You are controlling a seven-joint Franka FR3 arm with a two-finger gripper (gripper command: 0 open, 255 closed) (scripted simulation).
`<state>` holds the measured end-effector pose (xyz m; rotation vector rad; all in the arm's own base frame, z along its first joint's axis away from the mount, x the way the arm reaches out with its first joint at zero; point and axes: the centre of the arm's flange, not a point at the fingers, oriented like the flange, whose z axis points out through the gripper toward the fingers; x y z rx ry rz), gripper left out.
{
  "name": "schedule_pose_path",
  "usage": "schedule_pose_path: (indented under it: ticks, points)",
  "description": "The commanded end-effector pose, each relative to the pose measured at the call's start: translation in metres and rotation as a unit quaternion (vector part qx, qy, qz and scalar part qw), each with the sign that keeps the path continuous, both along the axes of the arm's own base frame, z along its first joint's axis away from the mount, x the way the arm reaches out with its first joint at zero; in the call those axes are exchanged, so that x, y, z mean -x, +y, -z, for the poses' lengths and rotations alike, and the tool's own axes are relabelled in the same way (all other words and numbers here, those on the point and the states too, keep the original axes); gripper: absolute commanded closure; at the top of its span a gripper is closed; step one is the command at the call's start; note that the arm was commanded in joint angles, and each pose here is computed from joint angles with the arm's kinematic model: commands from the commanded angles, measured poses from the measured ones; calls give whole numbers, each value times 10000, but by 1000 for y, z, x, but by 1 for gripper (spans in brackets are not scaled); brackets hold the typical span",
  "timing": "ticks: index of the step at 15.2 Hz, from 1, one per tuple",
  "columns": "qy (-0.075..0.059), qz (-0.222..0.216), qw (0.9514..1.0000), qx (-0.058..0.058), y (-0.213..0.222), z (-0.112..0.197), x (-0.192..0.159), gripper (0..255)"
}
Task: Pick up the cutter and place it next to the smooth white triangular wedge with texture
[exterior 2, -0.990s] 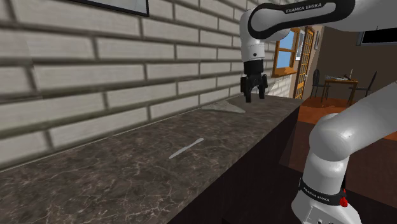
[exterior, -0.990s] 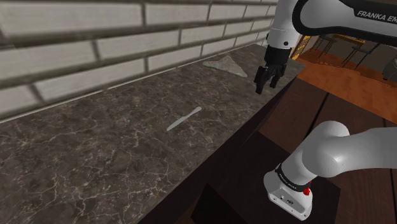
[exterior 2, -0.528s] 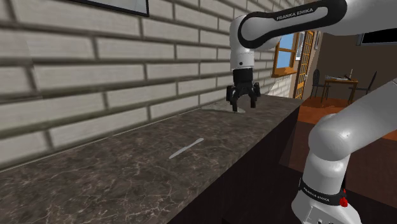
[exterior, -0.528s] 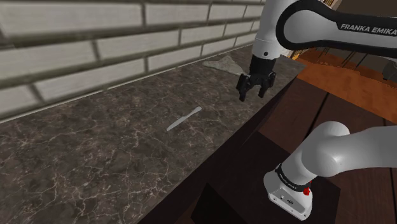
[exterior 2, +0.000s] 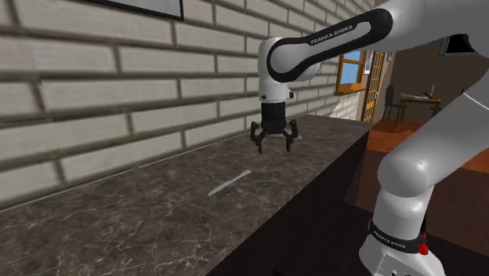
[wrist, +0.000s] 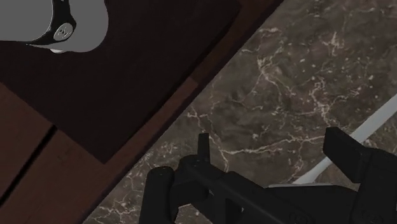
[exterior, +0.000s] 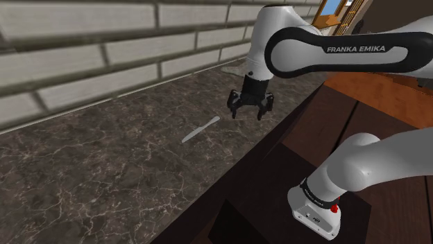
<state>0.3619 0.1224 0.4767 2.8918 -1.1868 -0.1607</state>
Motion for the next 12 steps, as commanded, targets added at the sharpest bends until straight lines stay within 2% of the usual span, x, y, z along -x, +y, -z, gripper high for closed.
schedule_pose_path:
  ticks: [1, 3, 6, 9, 12]
  points:
    - [-57, 507, 9987, 43, 13, 13, -14, 0]
    - [-105, 968, 9952, 91, 26, 26, -31, 0]
    - [-177, 1655, 9859, 162, 42, 45, -59, 0]
    - [-249, 2334, 9718, 232, 54, 64, -90, 0]
    - [-319, 3002, 9529, 301, 61, 83, -122, 0]
